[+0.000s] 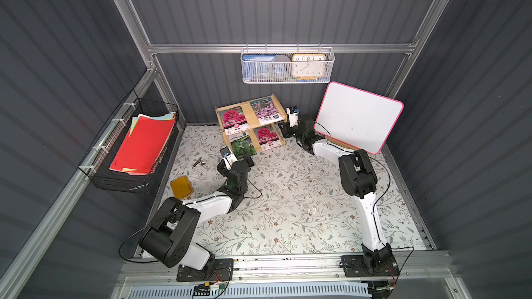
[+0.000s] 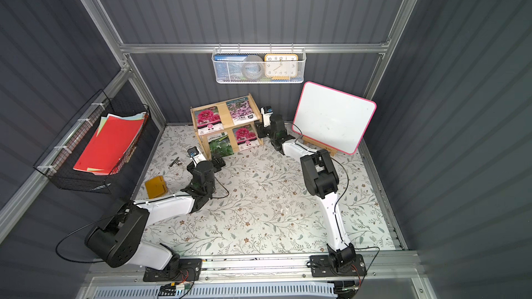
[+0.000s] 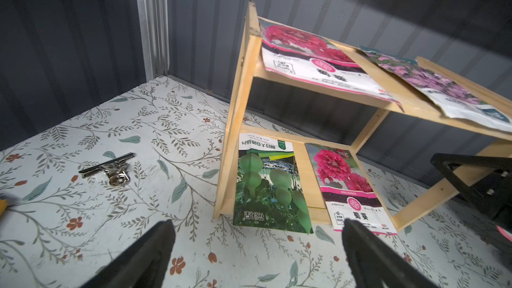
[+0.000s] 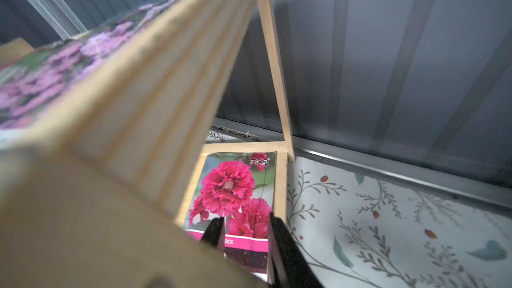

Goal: Take the seed bag off the shelf
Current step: Move the shelf to the center of the board.

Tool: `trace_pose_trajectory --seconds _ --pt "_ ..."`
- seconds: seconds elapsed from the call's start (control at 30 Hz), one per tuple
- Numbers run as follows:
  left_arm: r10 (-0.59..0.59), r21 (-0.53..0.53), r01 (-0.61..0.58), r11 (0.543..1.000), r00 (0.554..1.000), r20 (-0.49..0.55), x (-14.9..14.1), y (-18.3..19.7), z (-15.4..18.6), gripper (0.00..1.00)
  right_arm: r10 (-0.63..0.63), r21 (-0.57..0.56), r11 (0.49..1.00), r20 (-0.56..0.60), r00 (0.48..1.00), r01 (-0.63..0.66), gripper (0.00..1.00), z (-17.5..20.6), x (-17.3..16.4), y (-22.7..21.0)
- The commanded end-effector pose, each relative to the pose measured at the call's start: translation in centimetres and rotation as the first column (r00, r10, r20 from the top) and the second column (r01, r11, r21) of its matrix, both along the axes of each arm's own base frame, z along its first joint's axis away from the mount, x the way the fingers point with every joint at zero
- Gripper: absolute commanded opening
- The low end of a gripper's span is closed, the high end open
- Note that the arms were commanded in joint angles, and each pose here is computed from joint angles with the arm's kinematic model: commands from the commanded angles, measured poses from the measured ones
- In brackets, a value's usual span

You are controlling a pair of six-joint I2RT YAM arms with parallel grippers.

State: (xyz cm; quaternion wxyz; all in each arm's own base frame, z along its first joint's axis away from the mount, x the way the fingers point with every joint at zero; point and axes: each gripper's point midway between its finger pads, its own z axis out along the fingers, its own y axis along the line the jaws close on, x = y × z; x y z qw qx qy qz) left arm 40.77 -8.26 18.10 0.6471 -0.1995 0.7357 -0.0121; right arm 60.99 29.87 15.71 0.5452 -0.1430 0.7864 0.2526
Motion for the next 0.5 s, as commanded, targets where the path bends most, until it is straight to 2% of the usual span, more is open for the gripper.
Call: trace_pose_trajectory --seconds 0.0,0.2,0.47 --pt "-0.027 0.013 0.027 1.0 0.999 0.025 -0.1 -0.1 0.9 1.0 0.023 0.016 1.0 -0.009 1.0 -0.022 0.2 -0.7 0.1 1.0" --pt "-0.056 0.023 0.055 0.998 0.998 0.034 -0.3 -0.5 1.4 1.0 0.025 0.016 1.0 -0.017 1.0 -0.025 0.0 -1.0 -0.1 0.9" --pt "-0.082 0.021 0.081 0.996 0.994 0.073 -0.8 -0.6 2.8 1.0 -0.011 0.02 1.0 -0.016 1.0 0.011 0.0 -0.6 -1.1 -0.1"
